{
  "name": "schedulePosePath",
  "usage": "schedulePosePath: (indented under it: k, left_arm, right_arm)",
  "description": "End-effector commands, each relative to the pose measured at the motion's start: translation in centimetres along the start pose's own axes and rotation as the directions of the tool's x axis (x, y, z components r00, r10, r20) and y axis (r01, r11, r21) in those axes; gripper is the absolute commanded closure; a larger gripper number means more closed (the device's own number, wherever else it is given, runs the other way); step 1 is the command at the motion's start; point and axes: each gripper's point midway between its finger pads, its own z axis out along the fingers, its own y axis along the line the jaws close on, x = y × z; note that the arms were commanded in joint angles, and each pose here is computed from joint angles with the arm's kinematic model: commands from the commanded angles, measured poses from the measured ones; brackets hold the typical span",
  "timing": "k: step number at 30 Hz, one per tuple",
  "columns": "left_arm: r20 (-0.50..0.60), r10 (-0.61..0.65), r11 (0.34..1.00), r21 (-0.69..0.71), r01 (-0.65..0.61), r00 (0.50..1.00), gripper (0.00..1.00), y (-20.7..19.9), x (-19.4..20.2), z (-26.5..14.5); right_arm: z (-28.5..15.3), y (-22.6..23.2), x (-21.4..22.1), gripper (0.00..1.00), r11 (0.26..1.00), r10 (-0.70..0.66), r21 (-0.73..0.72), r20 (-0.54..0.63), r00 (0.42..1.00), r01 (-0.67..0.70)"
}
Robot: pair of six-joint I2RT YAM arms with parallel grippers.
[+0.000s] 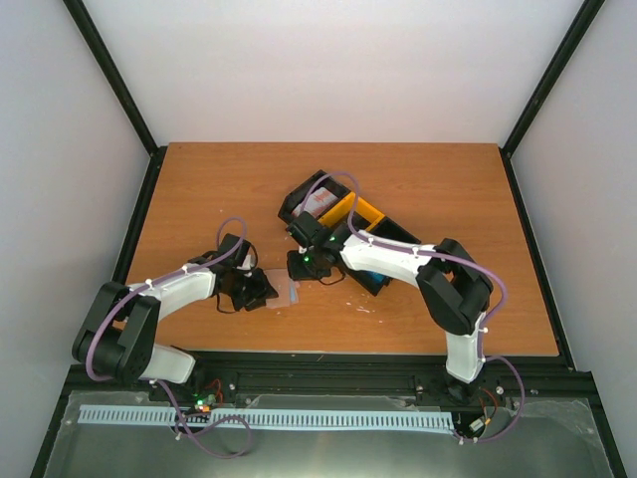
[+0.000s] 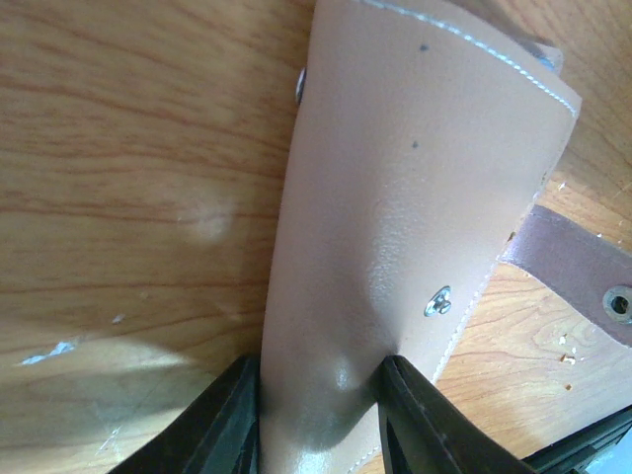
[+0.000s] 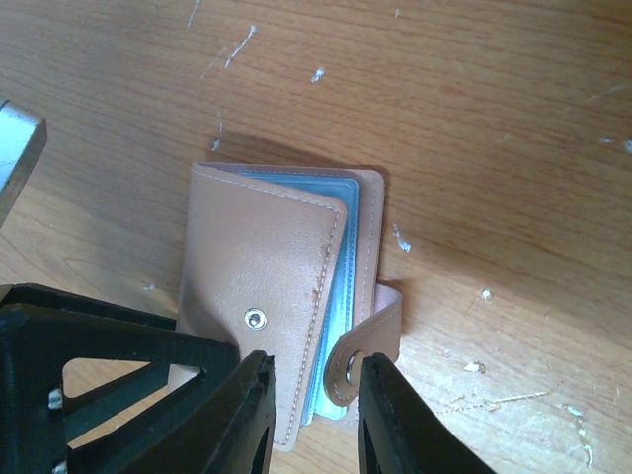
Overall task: Put the credit cards into the card holder
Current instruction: Close the card holder at the center of the board.
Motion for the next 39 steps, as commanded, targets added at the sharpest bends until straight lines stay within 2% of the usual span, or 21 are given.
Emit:
schedulePosePath:
  k: [1, 6, 13, 19, 26, 39]
  left_arm:
    - [0.007, -0.041, 0.988, -0.148, 0.042, 0.999, 0.65, 4.1, 0.5, 1.2]
    - [0.005, -0.045, 0.988, -0.146, 0.045, 0.999, 0.65, 4.1, 0.5, 1.3]
    - [0.006, -0.050, 0.988, -0.145, 0.050, 0.999, 0.66, 4.1, 0.6, 1.2]
    - [0.004, -0.051, 0.991, -0.126, 0.051, 0.999, 0.65, 3.7, 0.6, 1.3]
    - [-0.005, -0.039, 0.997, -0.066, 0.039, 0.999, 0.64, 2.4, 0.4, 1.5]
    - [-0.005, -0.041, 0.996, -0.080, 0.040, 0.999, 0.64, 3.0, 0.5, 1.8]
  right_arm:
    - [0.8, 0.0, 0.3, 0.74, 1.000, -0.019, 0.021, -0.020, 1.000, 0.020]
    - [1.1, -0.2, 0.5, 0.81, 1.000, -0.019, 0.020, -0.032, 0.999, 0.020]
    - [0.7, 0.2, 0.3, 0.97, 1.000, -0.027, 0.006, -0.022, 0.999, 0.027]
    - [0.6, 0.8, 0.4, 0.97, 0.999, -0.032, -0.032, -0.021, 0.999, 0.032]
    - [1.1, 2.6, 0.8, 0.97, 0.988, -0.061, -0.146, -0.039, 0.997, 0.054]
    - [2.7, 2.7, 2.2, 0.97, 0.980, -0.099, -0.182, -0.113, 0.989, 0.078]
